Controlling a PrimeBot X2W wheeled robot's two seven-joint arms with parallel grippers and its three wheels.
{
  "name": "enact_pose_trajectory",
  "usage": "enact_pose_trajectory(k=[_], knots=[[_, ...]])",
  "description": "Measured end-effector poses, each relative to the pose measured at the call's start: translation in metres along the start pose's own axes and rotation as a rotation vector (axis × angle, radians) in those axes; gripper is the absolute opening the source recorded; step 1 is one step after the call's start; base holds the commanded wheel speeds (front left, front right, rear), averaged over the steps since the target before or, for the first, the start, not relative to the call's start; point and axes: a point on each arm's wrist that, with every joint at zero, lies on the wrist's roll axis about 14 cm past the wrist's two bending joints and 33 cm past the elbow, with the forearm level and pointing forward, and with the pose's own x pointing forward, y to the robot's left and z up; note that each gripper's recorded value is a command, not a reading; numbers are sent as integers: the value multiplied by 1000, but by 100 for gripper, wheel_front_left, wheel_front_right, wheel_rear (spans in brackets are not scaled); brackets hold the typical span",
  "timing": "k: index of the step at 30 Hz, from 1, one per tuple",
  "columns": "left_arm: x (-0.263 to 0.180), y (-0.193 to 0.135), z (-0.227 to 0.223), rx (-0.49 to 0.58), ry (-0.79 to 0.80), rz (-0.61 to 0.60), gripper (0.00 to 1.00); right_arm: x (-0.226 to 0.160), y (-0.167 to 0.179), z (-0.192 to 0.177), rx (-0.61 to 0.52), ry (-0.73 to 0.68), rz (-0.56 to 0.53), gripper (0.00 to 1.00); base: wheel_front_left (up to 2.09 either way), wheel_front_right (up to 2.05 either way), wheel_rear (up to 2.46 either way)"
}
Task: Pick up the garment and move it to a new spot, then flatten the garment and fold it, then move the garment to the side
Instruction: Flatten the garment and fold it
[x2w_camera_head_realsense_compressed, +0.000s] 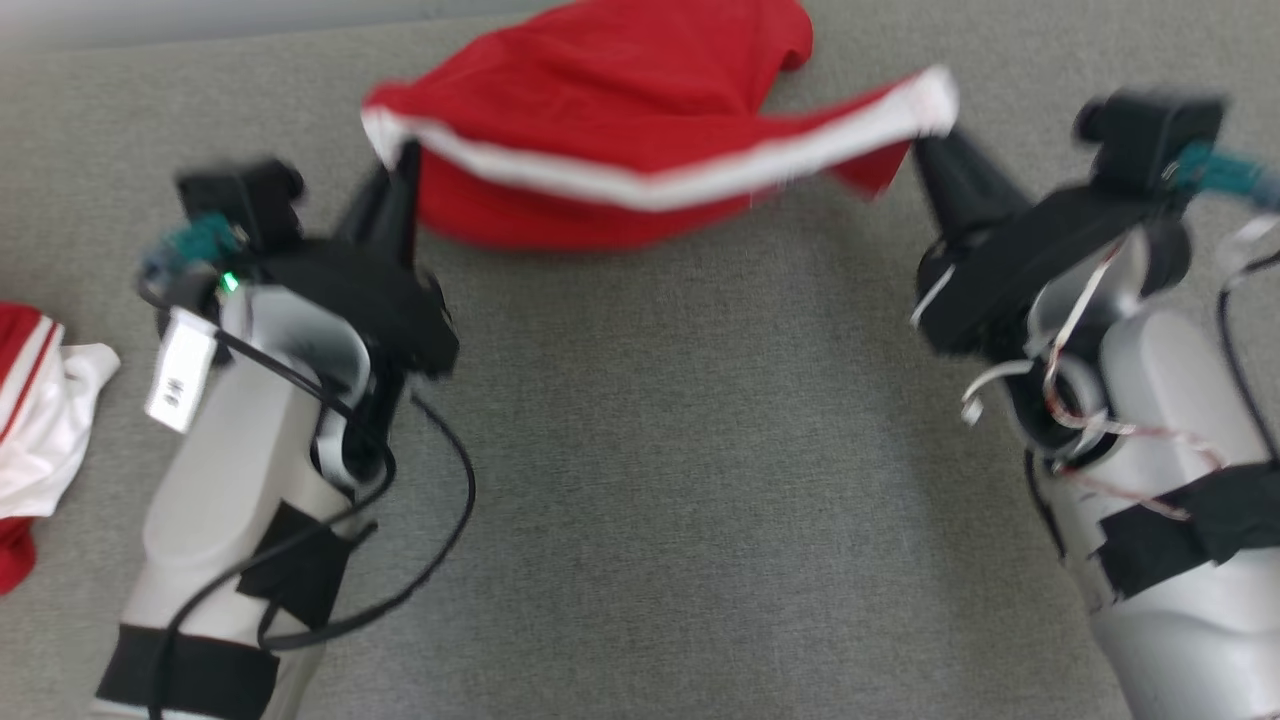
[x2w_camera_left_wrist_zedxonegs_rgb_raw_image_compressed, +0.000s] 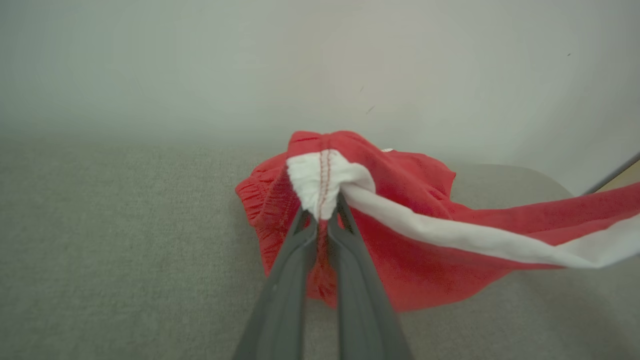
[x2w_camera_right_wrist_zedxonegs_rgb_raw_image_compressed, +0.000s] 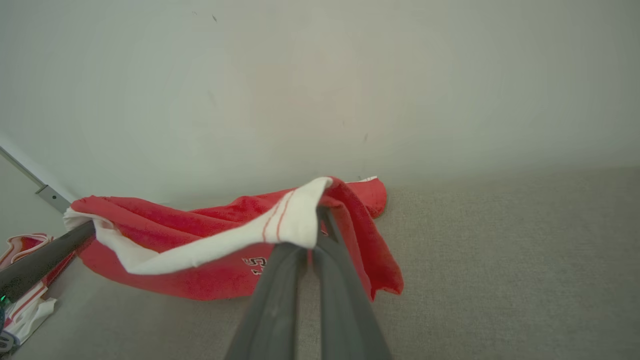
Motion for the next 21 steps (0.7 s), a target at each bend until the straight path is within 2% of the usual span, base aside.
enact_pose_trajectory(k=[5, 10, 21], knots=[[0, -5, -35, -7, 71, -31, 0, -9, -12, -32, 1, 82, -22, 0, 0, 0, 0], [-2, -16, -33, -13, 45, -49, 0, -37, -29, -52, -22, 139, -66, 0, 0, 0, 0], [-58, -31, -51, 22, 41, -78, 0, -101, -24, -61, 12, 106, -91, 0, 0, 0, 0]])
